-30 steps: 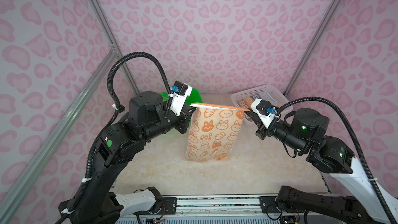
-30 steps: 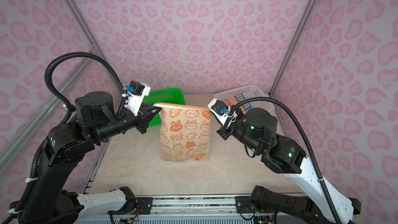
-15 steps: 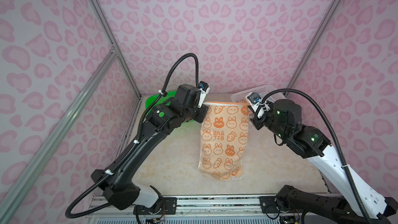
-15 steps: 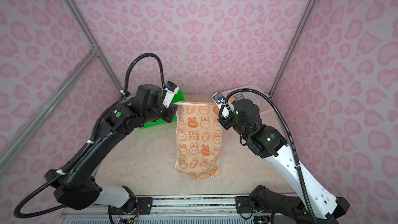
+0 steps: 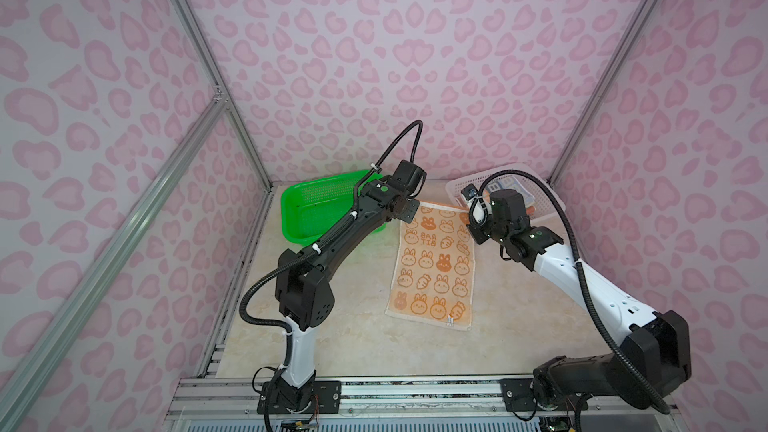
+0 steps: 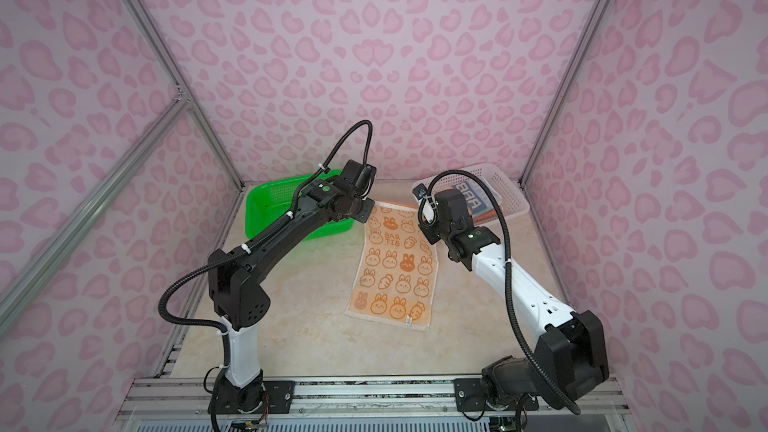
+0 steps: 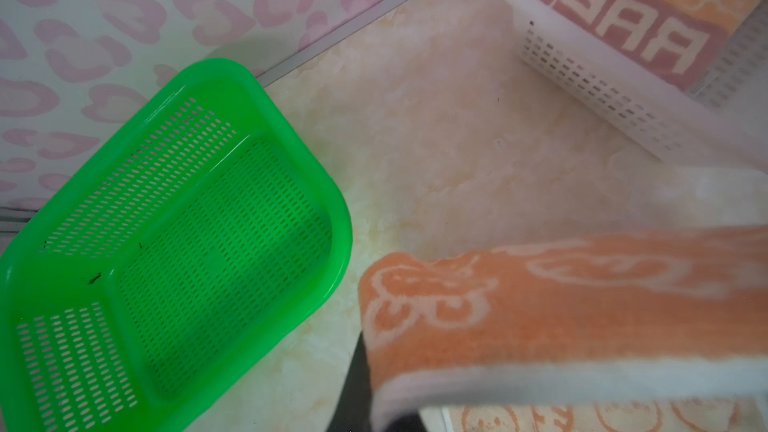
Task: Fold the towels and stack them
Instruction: 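Lay the towel flat on the table, drawing both grippers toward the robot, then release the towel and move both grippers to its near corners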
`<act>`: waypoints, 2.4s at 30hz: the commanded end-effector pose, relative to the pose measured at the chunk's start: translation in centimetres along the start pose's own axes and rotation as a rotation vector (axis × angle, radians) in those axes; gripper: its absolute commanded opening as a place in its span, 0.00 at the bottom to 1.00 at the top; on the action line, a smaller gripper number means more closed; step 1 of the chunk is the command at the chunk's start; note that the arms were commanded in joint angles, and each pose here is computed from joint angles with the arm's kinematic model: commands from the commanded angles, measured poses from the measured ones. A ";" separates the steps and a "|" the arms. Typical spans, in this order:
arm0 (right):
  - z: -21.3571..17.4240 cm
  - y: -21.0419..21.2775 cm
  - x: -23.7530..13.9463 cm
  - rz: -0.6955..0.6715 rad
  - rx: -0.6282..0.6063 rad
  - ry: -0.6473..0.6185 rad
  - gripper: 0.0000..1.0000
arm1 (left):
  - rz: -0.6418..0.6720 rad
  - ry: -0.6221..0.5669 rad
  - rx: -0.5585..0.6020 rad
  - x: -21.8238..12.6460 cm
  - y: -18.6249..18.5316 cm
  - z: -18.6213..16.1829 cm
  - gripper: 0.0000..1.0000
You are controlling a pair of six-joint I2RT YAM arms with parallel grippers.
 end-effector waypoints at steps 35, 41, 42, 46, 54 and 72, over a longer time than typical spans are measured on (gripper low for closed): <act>-11.8 12.2 -6.2 0.298 0.272 0.277 0.00 | 0.020 0.289 0.007 -1.9 -0.7 -17.0 0.02; -13.1 14.3 -6.6 0.318 0.350 0.307 0.00 | -0.013 0.307 0.008 -2.0 -1.3 -18.5 0.02; -13.4 14.7 -6.5 0.316 0.362 0.308 0.00 | -0.010 0.315 0.006 -1.8 -1.3 -18.9 0.02; -15.0 15.9 -6.3 0.307 0.410 0.308 0.00 | -0.008 0.331 0.007 -1.4 -1.5 -20.4 0.02; -18.1 17.8 -7.0 0.307 0.432 0.340 0.00 | 0.014 0.377 0.027 -0.8 -2.1 -23.5 0.02; -19.2 20.7 -8.7 0.383 0.412 0.348 0.38 | 0.023 0.415 0.074 -1.6 -4.4 -27.3 0.43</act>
Point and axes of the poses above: each gripper's point midway between its finger pads, its own x axis out along the fingers, its own y axis along the line the jaws close on, z = x × y, the point moved 4 cm from there along -x, back along the fingers, and after that the axes turned 10 degrees about -x, right-handed, at the moved point
